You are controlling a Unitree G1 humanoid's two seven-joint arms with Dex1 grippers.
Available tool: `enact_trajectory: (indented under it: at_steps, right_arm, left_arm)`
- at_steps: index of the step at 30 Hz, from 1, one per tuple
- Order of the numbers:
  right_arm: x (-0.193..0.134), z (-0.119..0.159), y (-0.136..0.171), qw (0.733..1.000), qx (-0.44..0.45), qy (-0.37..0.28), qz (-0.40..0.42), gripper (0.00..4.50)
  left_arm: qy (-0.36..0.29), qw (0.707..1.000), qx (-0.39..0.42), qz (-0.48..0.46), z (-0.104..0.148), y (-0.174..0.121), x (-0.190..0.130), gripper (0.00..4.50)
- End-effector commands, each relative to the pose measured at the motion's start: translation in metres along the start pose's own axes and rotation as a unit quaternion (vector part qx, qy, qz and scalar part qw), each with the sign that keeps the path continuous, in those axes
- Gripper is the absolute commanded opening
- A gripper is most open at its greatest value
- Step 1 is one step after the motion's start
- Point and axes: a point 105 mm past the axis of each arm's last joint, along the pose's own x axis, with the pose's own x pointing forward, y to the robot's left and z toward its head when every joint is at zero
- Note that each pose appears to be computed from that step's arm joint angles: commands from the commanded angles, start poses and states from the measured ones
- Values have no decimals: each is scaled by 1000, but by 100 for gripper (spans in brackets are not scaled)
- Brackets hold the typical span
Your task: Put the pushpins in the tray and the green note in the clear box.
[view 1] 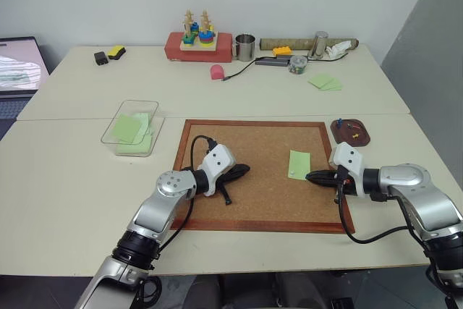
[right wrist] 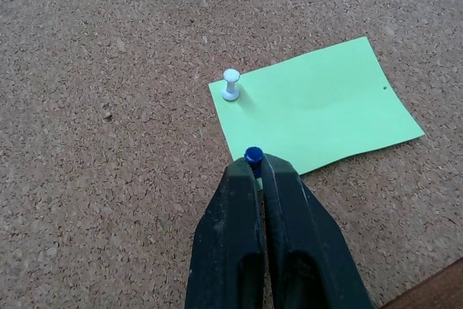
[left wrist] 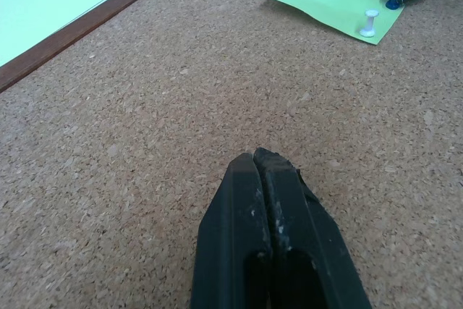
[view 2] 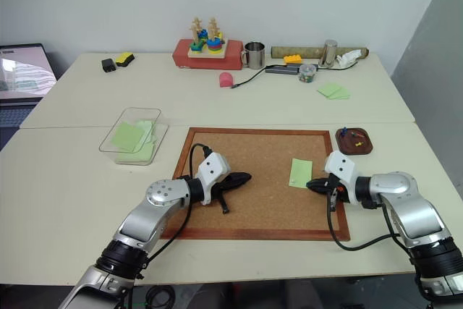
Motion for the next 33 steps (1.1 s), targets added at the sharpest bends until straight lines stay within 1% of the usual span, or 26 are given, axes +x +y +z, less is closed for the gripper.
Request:
enact_trajectory:
  at_steps: [1,12,15,17,19,23,27,29,33]
  right_arm:
    - [-12,31,-3,998,-23,-65,-13,1]
    - [-15,35,5,995,-8,-97,-7,1]
    - [-18,39,-1,994,2,-111,-23,1]
    - [-24,40,-11,993,3,-112,-47,1]
    - [-32,34,-30,991,-2,-96,-92,1]
    - [-47,22,-73,979,-43,-39,-193,1]
    - [-56,14,-110,958,-78,15,-274,1]
    - [-58,9,-122,951,-85,36,-296,1]
    - [-55,3,-132,946,-93,56,-305,1]
  left_arm:
    - [49,999,-10,11,-24,2,-7,0]
    - [53,998,-9,9,-25,3,-8,0]
    - [54,998,-7,10,-25,3,-8,0]
    - [54,998,-7,11,-25,3,-8,0]
    - [55,998,-7,11,-25,4,-8,0]
    - [54,998,-7,11,-25,2,-7,0]
    - [52,999,-7,8,-24,1,-5,0]
    - [51,999,-6,8,-23,0,-4,0]
    - [50,999,-6,9,-23,0,-5,0]
